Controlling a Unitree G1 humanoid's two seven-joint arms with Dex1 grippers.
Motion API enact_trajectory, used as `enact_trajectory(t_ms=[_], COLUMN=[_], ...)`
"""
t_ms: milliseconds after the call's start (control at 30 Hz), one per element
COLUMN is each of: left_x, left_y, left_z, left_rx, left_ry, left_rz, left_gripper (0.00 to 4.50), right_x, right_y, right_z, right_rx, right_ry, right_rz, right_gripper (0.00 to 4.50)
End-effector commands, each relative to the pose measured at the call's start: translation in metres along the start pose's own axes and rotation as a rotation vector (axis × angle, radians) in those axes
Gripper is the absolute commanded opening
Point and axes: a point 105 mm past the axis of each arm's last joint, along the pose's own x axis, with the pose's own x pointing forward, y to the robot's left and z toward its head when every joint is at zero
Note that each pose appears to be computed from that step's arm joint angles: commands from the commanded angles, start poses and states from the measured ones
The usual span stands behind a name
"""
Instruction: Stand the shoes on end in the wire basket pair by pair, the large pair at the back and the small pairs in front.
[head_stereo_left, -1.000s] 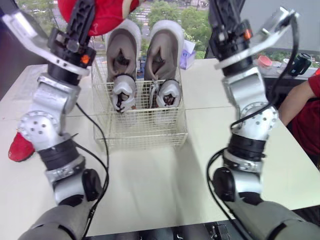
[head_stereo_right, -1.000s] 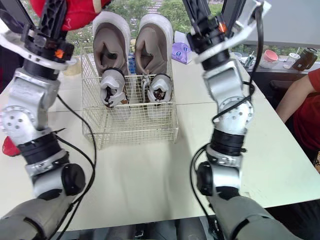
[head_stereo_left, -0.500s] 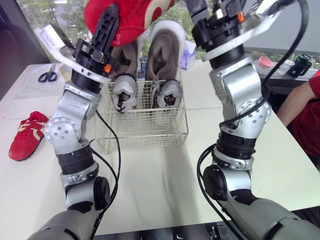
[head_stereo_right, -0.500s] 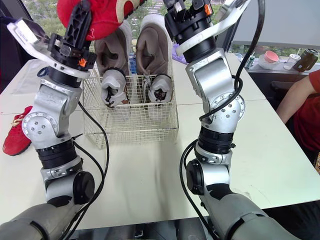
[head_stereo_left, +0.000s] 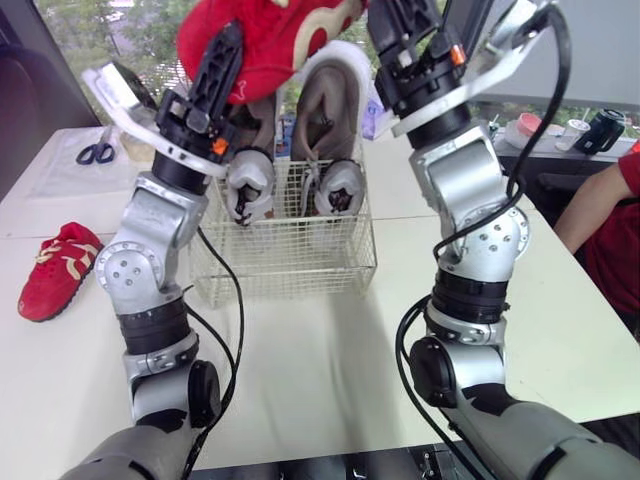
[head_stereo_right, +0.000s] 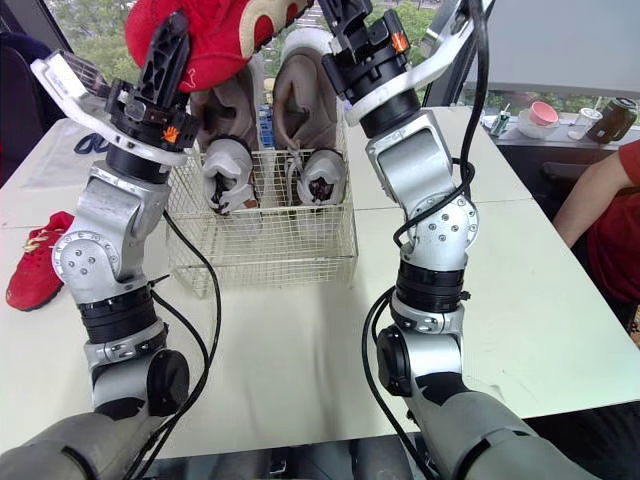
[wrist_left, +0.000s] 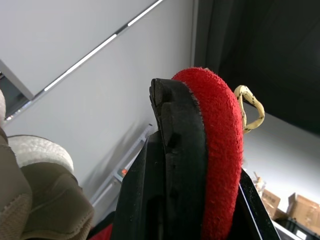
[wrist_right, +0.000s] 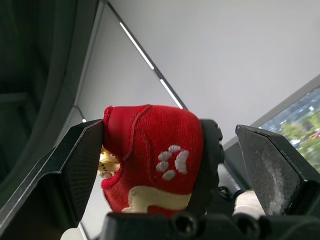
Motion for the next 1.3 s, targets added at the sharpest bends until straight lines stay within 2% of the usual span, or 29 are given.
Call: enact_trajectory(t_ms=[33,133,300,367,467,567,600,633,667,733,833,867,967,1067,1133,1200,1300], left_x=[0.003,-0.001,-0.001,-0.001,-0.001,-0.002,-0.004,-0.005,-0.008,-0.012,-0.019,-0.024,-0.04,-0.079,-0.092,-0.104,-0.111], left_y=[-0.023,-0.013,-0.004,-0.004,-0.004,-0.003,-0.001,0.001,0.0,-0.004,-0.009,-0.007,-0.012,-0.021,-0.025,-0.027,-0.028], left_z=[-0.01,-0.018,-0.017,-0.014,-0.013,-0.014,-0.016,-0.017,-0.019,-0.021,-0.016,-0.013,-0.009,-0.011,-0.006,-0.004,-0.001], left_rx=[0.011,0.03,0.034,0.037,0.048,0.077,0.087,0.098,0.107,0.117,0.167,0.21,0.241,0.293,0.331,0.411,0.435], left_ry=[0.053,0.091,0.078,0.068,0.068,0.084,0.099,0.113,0.133,0.154,0.164,0.172,0.179,0.207,0.207,0.255,0.266], left_rz=[-0.1,-0.053,-0.013,-0.015,-0.012,0.002,0.017,0.028,0.03,0.029,0.062,0.104,0.183,0.327,0.401,0.477,0.522], left_gripper=[0.2,0.2,0.2,0.2,0.2,0.2,0.7,1.29,1.62,2.55,4.16,4.43,4.43,4.43,4.43,4.43,4.43], right_x=[0.002,0.003,0.002,0.001,-0.002,-0.004,-0.003,-0.003,-0.003,-0.003,-0.002,0.0,0.002,-0.006,-0.01,-0.014,-0.017], right_y=[0.003,0.008,0.013,0.013,0.013,0.014,0.014,0.015,0.017,0.02,0.025,0.026,0.03,0.032,0.031,0.028,0.027], right_z=[0.005,0.006,0.004,0.005,0.0,-0.002,-0.002,-0.002,-0.002,0.0,0.006,0.01,0.029,0.071,0.073,0.065,0.059], right_rx=[-0.009,0.01,0.035,0.034,0.035,0.038,0.04,0.04,0.039,0.037,0.027,0.02,-0.034,-0.23,-0.335,-0.432,-0.469], right_ry=[-0.015,-0.015,0.004,0.007,0.018,0.022,0.024,0.025,0.027,0.031,0.032,0.027,0.013,0.086,0.206,0.359,0.451], right_rz=[0.01,0.034,0.063,0.064,0.068,0.071,0.074,0.077,0.083,0.097,0.117,0.125,0.161,0.257,0.303,0.367,0.432], right_gripper=[4.48,4.48,4.48,3.93,2.66,1.66,1.48,1.47,1.47,1.47,1.47,1.47,1.47,1.47,1.47,1.47,1.47])
